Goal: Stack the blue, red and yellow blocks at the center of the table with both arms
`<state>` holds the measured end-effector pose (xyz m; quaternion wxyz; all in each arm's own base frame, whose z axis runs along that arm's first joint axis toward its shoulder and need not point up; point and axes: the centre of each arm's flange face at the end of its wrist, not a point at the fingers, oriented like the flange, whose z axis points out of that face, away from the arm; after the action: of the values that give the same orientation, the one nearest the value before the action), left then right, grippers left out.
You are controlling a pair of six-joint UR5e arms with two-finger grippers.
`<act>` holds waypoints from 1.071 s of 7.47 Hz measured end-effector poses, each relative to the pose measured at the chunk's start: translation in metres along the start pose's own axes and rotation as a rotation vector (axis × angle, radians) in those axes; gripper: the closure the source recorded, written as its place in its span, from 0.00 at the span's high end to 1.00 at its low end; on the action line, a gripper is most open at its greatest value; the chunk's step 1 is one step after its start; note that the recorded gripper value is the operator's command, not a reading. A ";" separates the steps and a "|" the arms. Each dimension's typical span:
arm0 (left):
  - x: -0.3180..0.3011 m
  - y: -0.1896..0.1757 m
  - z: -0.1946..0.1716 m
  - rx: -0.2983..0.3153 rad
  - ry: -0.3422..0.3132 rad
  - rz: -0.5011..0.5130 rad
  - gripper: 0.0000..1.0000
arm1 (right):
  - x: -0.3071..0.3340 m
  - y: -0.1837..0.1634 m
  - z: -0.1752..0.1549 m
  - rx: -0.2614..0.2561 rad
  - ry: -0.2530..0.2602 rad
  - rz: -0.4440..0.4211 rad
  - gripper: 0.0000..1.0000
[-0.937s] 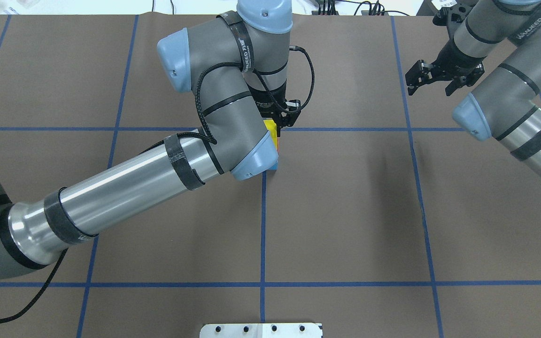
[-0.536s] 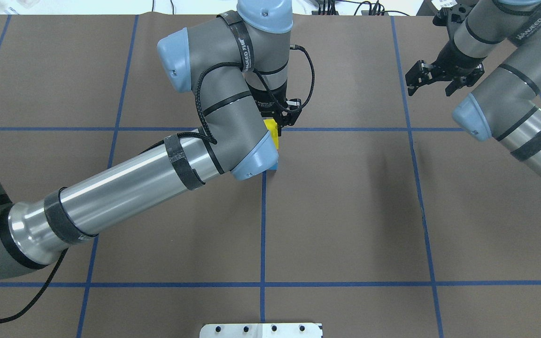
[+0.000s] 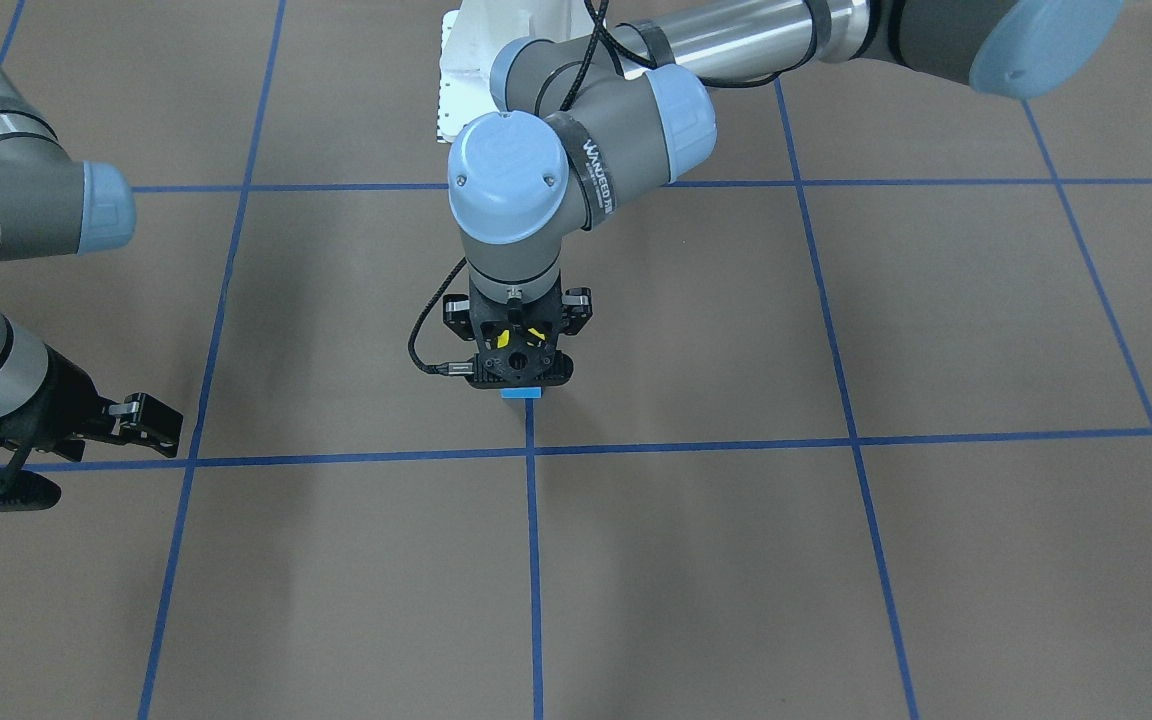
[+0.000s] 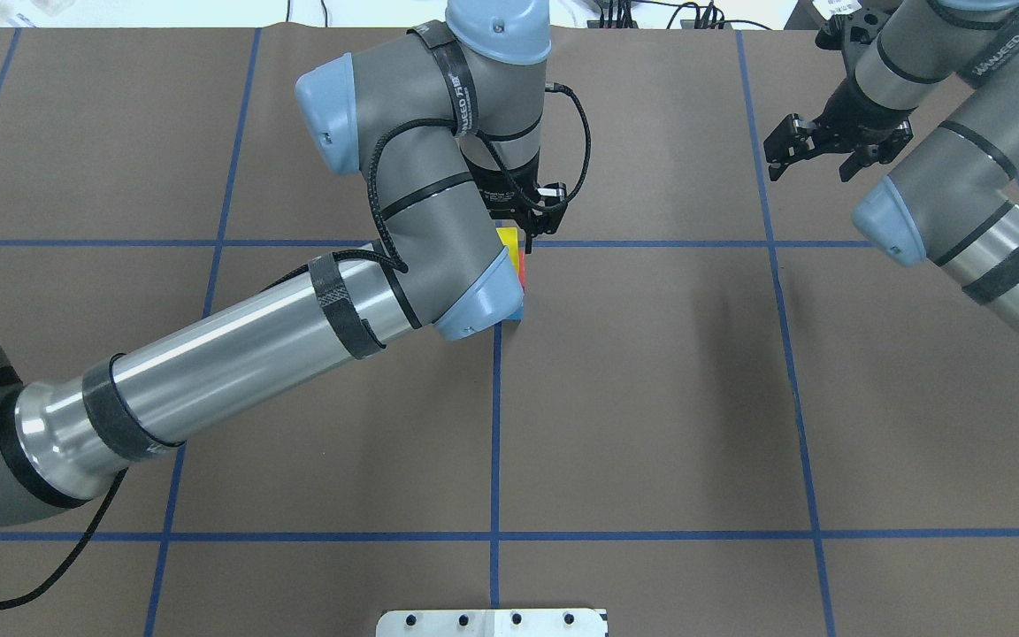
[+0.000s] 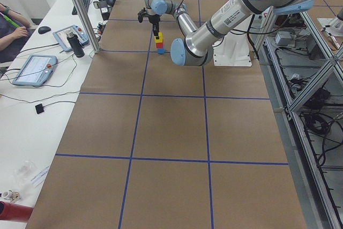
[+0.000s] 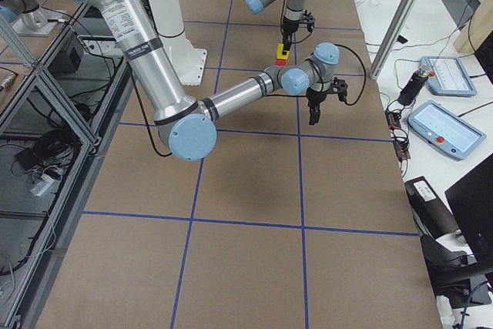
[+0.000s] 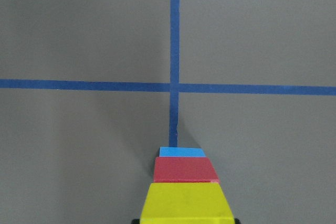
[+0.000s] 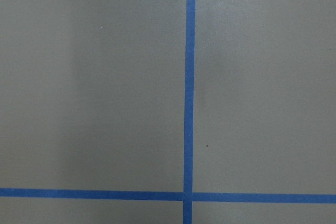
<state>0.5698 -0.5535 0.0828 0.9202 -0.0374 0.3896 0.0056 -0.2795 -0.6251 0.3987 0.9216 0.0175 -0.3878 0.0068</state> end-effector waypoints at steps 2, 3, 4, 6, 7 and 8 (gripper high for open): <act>0.000 0.000 -0.001 0.010 -0.002 0.002 1.00 | 0.000 0.000 0.000 0.001 0.000 0.000 0.99; 0.000 0.000 -0.002 0.011 -0.003 0.002 1.00 | 0.000 0.000 0.000 0.000 0.000 -0.001 0.99; 0.000 0.001 -0.008 0.018 0.003 0.004 1.00 | 0.000 0.000 0.000 0.000 -0.001 -0.001 0.99; -0.025 0.006 -0.053 0.060 0.031 0.004 1.00 | 0.013 -0.007 -0.010 0.012 0.001 -0.008 1.00; -0.067 0.017 -0.075 0.085 0.037 0.027 1.00 | 0.032 -0.011 -0.016 0.017 0.012 -0.037 1.00; -0.132 0.035 -0.089 0.108 0.028 0.088 1.00 | 0.064 -0.014 -0.019 0.018 0.031 -0.074 0.99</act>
<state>0.4128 -0.5228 0.1133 0.9142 0.0294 0.4035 0.0243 -0.2206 -0.6389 0.4303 0.9268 0.0398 -0.3727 -0.0234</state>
